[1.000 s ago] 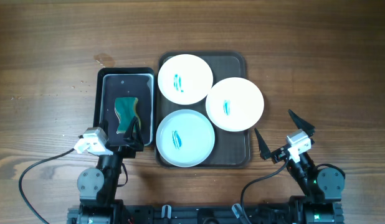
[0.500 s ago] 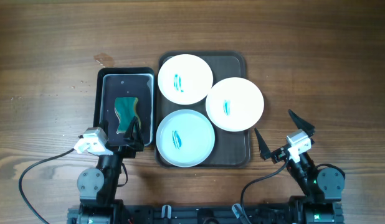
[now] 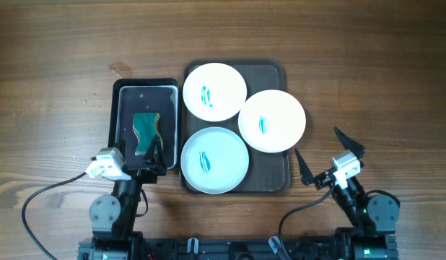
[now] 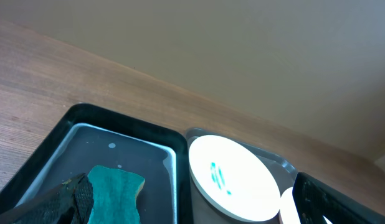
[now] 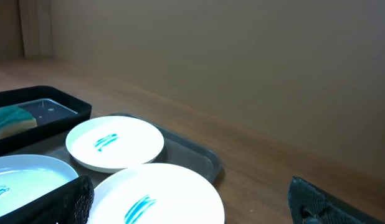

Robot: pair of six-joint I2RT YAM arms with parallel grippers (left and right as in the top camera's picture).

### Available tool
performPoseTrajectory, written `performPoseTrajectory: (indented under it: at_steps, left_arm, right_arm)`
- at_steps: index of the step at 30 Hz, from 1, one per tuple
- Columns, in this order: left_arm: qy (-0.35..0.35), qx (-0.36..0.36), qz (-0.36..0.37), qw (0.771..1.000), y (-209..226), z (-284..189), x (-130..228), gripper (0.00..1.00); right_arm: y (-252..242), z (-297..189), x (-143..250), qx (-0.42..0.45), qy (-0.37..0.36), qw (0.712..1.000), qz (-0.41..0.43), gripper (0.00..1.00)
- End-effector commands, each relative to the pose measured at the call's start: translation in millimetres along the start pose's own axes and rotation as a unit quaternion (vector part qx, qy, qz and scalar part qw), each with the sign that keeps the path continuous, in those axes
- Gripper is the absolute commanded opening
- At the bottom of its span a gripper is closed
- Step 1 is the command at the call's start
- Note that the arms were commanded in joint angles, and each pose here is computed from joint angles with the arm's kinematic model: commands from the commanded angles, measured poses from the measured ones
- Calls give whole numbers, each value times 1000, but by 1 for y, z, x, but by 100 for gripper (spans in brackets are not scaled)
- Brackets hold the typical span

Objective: Clean dirty plates on tray and stack at the side

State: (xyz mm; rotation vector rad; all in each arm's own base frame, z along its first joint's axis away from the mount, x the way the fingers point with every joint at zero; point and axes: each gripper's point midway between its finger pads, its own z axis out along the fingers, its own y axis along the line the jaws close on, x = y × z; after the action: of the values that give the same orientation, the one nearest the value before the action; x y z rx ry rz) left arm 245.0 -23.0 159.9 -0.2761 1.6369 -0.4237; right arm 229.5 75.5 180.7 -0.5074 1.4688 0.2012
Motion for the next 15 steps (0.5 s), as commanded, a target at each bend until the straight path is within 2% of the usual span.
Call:
performPoseTrajectory:
  at_steps: [1, 15]
  left_arm:
    - [0, -4, 1, 1000, 2, 0, 3, 100]
    - [-1, -4, 1, 1000, 2, 0, 2, 100]
  right_arm:
    - [-1, 0, -1, 3, -2, 1000, 4, 100]
    - [-1, 0, -1, 3, -2, 1000, 4, 100]
